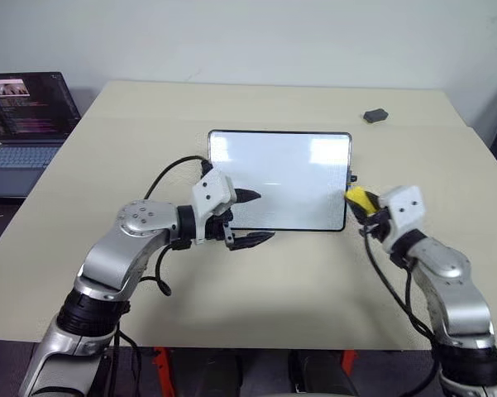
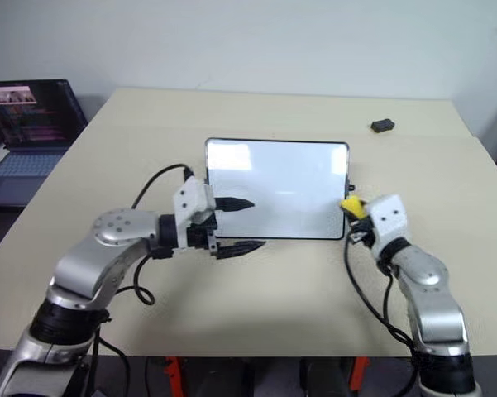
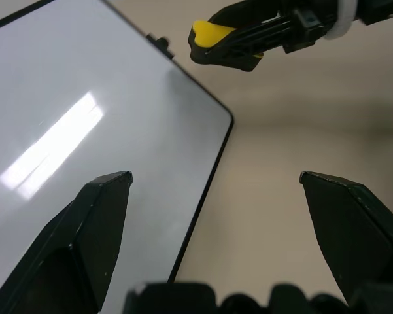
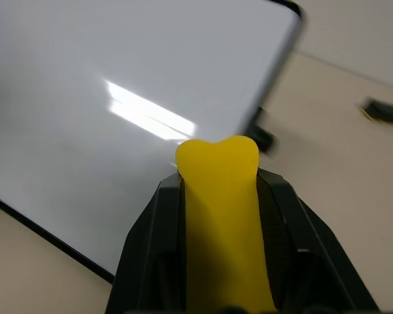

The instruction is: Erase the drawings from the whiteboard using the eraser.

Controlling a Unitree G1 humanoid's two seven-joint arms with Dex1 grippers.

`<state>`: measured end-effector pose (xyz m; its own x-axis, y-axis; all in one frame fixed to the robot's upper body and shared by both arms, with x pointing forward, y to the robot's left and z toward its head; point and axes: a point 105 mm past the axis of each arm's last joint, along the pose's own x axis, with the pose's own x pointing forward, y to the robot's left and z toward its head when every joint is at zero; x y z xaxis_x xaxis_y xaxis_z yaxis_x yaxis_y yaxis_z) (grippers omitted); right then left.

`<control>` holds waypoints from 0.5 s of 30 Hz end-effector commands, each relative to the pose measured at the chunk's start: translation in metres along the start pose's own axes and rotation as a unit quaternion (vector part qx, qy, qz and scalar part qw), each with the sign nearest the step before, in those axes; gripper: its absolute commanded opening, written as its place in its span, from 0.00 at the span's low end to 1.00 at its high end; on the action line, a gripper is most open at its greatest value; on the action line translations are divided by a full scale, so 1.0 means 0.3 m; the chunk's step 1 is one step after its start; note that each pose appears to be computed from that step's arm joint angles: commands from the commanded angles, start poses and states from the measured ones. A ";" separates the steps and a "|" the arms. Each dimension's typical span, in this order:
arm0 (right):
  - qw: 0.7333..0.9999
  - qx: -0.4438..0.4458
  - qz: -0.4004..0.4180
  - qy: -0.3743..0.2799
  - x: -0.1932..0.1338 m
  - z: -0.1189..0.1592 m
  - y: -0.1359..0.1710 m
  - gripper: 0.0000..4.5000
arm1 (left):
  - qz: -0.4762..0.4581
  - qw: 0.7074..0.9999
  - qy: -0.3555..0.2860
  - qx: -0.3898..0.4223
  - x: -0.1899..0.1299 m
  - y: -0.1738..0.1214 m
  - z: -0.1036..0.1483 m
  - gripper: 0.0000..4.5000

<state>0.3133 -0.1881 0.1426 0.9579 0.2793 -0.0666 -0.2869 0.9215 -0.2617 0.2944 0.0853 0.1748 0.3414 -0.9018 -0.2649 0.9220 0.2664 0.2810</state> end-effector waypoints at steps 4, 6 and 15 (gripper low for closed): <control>0.990 0.062 -0.093 0.081 -0.096 -0.099 -0.073 0.25 | -0.112 0.993 -0.026 0.039 0.034 -0.096 0.052 1.00; 0.988 0.077 -0.092 0.095 -0.093 -0.117 -0.060 0.25 | -0.128 0.990 -0.033 0.041 0.046 -0.110 0.064 1.00; 0.983 0.111 -0.098 0.105 -0.052 -0.128 -0.040 0.25 | -0.146 0.987 -0.034 0.051 0.074 -0.126 0.063 1.00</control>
<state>0.3008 -0.2106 0.1023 0.9618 0.0675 -0.2655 -0.0927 0.9922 -0.0836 0.2666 0.0511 0.1703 0.0572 -0.9549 -0.2913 0.9660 -0.0208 0.2578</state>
